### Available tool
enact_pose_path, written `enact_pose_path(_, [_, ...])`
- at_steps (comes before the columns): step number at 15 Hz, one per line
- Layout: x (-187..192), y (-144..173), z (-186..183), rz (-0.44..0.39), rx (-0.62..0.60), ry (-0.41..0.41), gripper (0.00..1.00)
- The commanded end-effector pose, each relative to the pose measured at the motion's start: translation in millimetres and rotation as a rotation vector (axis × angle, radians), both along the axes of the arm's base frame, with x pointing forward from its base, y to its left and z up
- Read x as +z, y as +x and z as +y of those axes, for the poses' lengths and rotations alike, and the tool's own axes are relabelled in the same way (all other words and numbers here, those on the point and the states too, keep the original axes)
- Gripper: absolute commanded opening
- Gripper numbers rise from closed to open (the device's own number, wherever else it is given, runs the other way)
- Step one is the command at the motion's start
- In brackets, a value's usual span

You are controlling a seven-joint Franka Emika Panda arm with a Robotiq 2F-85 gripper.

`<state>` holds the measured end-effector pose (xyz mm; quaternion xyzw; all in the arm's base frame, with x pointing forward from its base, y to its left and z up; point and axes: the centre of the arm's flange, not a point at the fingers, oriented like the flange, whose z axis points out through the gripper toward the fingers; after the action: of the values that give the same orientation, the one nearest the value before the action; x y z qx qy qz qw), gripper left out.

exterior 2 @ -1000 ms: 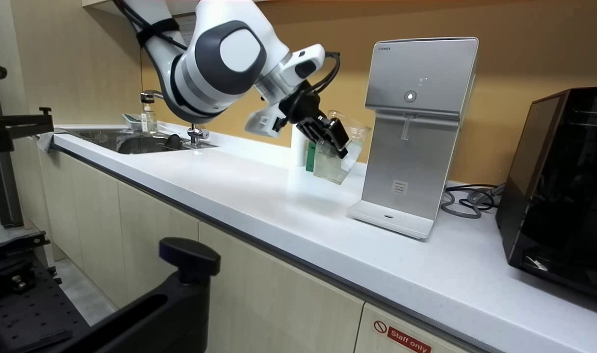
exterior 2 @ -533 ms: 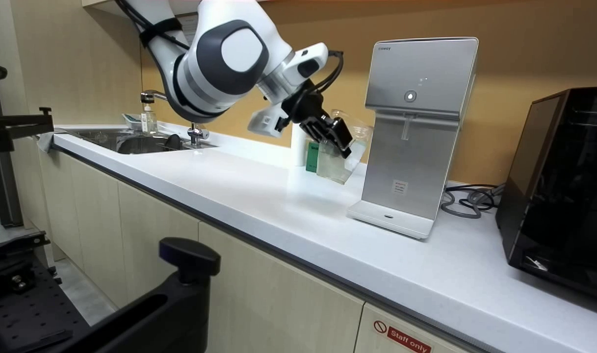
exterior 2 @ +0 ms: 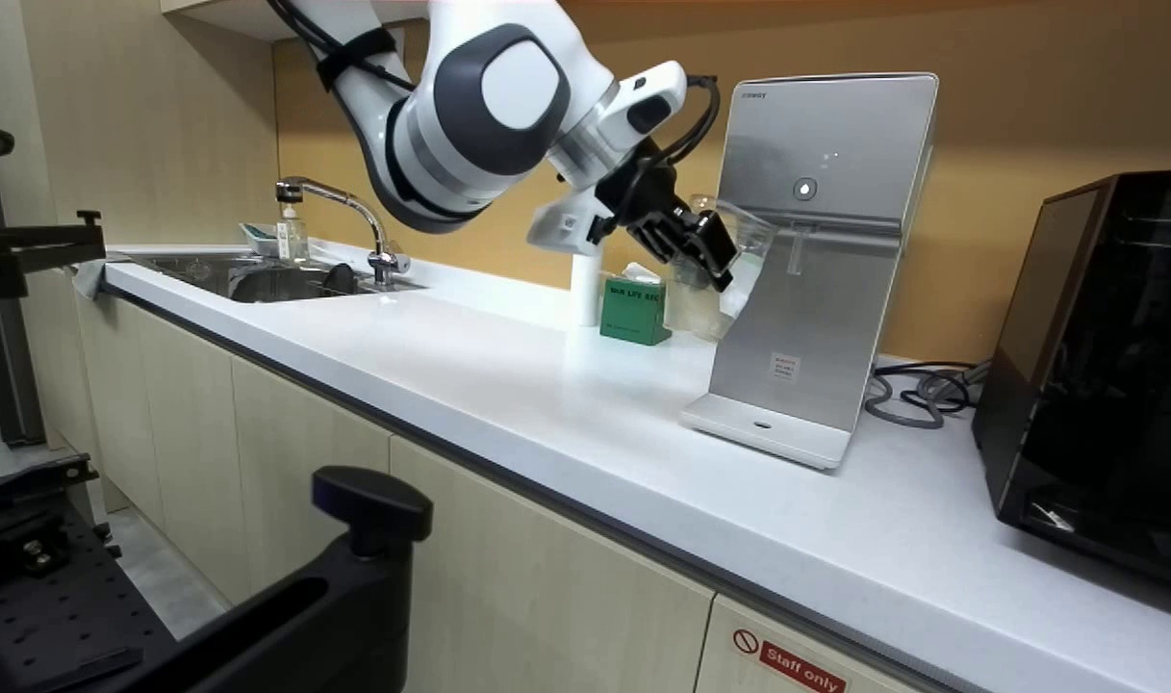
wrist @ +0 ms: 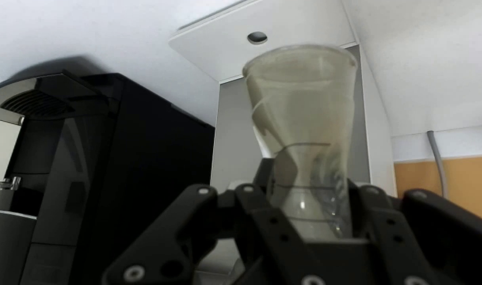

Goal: Put the cup on the coffee maker

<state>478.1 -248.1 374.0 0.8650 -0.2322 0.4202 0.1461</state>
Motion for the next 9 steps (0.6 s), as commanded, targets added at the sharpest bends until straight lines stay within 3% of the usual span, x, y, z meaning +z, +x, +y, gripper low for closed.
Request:
enact_pose_path(1, [-41.9, 23.5, -29.0, -0.016, 0.009, -0.009, 0.08])
enact_pose_path(9, [-63.4, 28.8, -26.5, 0.055, 0.015, 0.01, 0.08])
